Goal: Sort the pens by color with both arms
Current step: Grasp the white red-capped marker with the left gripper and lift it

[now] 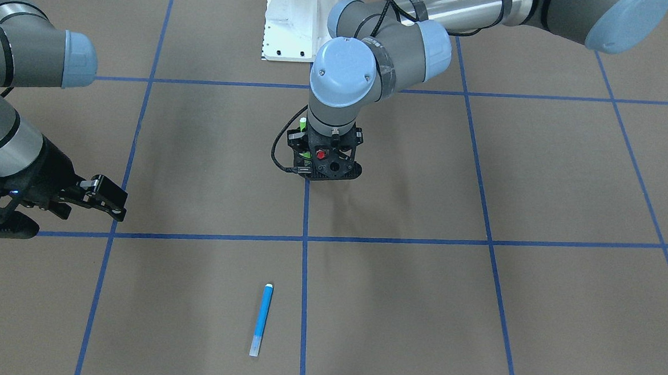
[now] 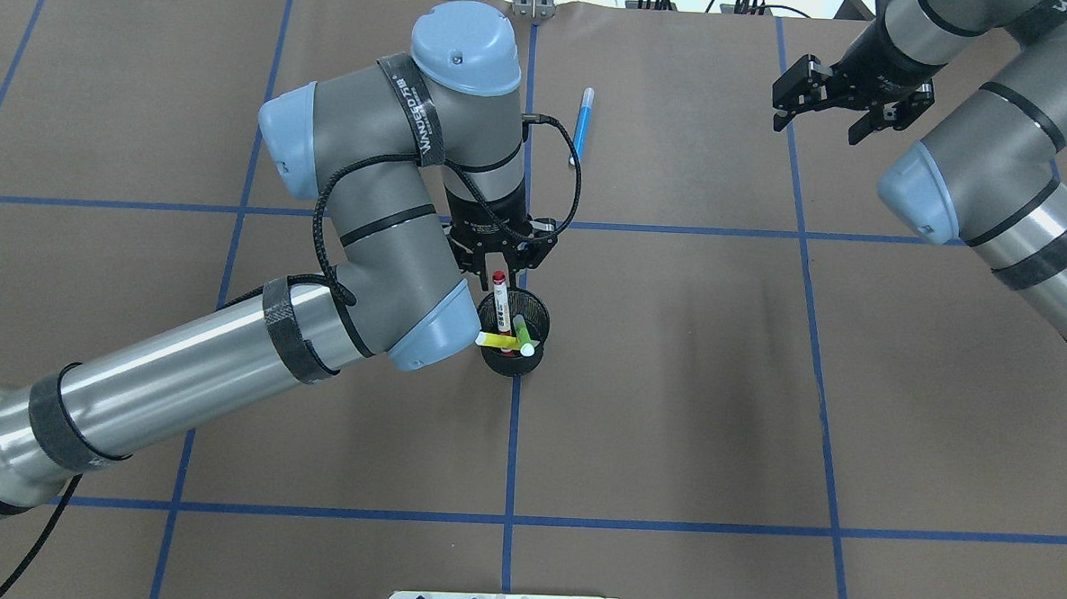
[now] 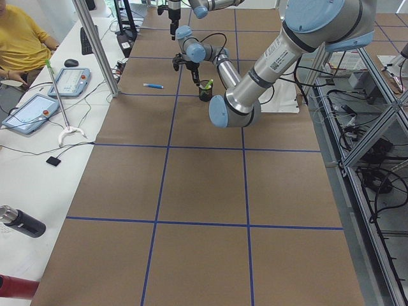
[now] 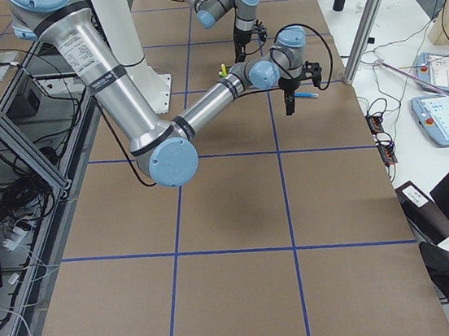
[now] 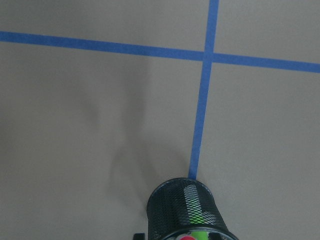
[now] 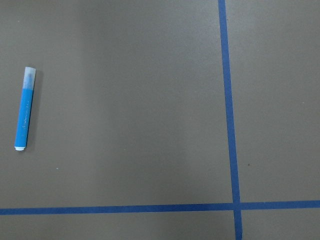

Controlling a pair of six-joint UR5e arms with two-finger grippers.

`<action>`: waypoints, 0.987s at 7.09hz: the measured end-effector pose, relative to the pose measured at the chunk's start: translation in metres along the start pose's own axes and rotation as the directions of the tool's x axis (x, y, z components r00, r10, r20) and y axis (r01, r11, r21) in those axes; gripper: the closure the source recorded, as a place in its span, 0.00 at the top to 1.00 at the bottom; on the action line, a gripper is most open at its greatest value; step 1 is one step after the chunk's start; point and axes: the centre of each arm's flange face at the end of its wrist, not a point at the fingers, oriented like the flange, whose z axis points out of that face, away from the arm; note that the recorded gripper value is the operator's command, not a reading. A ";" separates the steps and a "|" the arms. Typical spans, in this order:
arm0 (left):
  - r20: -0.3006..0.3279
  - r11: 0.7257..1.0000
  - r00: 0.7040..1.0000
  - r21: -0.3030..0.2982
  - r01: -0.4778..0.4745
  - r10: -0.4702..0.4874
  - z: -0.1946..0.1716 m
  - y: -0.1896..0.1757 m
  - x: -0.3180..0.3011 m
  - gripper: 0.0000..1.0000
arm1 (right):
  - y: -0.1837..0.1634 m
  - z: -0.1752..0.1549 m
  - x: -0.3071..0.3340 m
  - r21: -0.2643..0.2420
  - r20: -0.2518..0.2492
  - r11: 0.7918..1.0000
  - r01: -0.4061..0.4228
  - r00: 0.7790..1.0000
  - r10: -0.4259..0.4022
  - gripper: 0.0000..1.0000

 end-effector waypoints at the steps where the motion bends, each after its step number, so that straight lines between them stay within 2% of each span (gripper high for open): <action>1: 0.000 1.000 1.000 -0.001 0.002 -0.002 0.000 0.000 0.002 0.32 | 0.000 0.000 0.000 0.000 0.000 1.000 0.000 1.000 0.000 0.99; 6: -0.001 1.000 1.000 0.002 0.001 -0.001 -0.001 0.001 0.002 0.01 | 0.000 0.000 -0.001 0.001 0.001 1.000 0.002 1.000 -0.002 0.99; 7: -0.011 1.000 1.000 0.007 -0.006 0.006 -0.008 0.005 0.004 0.00 | 0.000 -0.001 -0.002 0.002 0.002 1.000 0.002 1.000 -0.002 0.99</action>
